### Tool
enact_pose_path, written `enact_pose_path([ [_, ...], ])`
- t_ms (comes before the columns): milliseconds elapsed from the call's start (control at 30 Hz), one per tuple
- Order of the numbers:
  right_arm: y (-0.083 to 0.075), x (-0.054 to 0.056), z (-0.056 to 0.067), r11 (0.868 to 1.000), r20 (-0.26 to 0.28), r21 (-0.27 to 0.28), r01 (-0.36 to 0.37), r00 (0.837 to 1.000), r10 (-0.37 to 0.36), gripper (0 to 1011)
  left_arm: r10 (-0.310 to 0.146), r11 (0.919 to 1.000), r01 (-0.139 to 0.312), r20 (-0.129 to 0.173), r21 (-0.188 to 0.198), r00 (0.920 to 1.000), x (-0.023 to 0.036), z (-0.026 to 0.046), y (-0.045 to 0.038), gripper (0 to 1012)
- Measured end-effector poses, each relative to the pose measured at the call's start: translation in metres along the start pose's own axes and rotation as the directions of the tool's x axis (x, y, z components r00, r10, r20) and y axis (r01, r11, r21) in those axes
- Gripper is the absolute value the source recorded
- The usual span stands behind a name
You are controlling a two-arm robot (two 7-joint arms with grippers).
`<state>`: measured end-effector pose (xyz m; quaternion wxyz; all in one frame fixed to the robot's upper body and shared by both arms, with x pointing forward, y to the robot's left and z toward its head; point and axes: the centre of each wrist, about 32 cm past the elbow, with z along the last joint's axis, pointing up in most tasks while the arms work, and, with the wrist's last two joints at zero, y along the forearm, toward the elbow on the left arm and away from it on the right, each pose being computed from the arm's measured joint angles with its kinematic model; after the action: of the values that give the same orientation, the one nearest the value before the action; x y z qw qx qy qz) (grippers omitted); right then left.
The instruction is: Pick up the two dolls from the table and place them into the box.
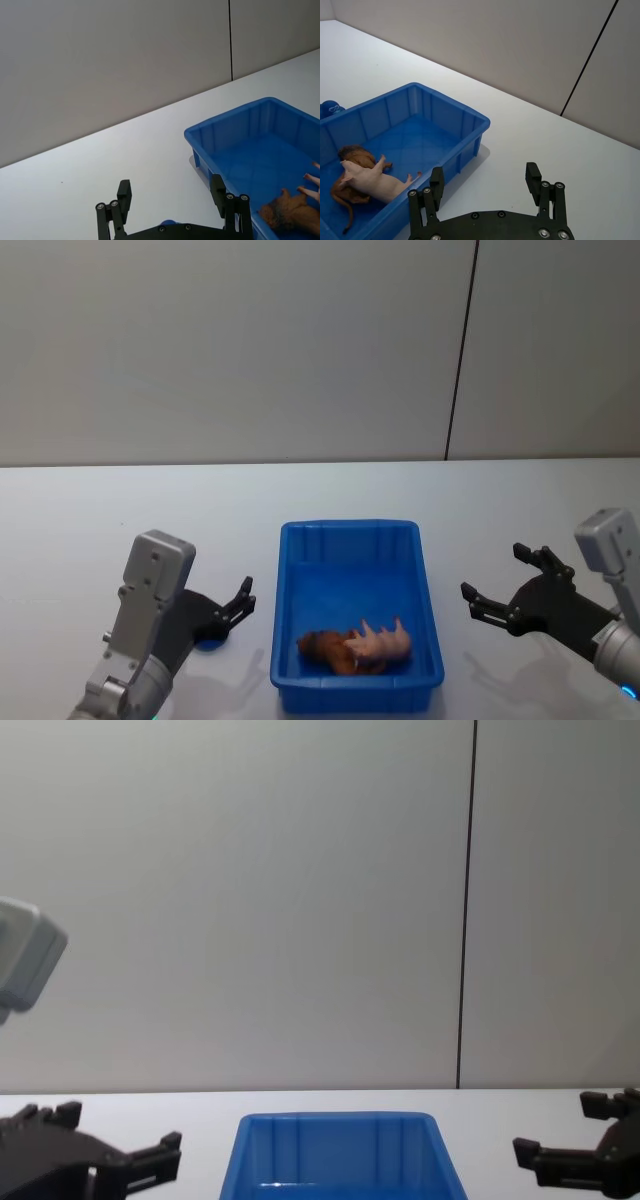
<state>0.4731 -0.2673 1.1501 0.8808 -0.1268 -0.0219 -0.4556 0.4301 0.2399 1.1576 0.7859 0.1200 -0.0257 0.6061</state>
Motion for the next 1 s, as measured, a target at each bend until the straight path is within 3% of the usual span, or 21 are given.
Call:
enact_pose_path([
  [100,0.0,0.0,0.0,1.0,0.0,0.0,0.0,1.0,0.0,1001,-0.017,0.9998,0.017,-0.012,0.011,0.9998,0.0058,-0.0106,-0.0023,1001],
  [433,0.0,0.0,0.0,1.0,0.0,-0.001,0.001,1.0,-0.001,1001,-0.049,0.9981,0.05,-0.047,0.035,0.9977,0.0168,-0.0319,-0.009,1001],
  [1000,0.0,0.0,0.0,1.0,0.001,-0.001,0.001,1.0,-0.001,1001,-0.068,0.9945,0.076,-0.109,0.071,0.9917,0.0313,-0.0598,-0.0206,1001],
])
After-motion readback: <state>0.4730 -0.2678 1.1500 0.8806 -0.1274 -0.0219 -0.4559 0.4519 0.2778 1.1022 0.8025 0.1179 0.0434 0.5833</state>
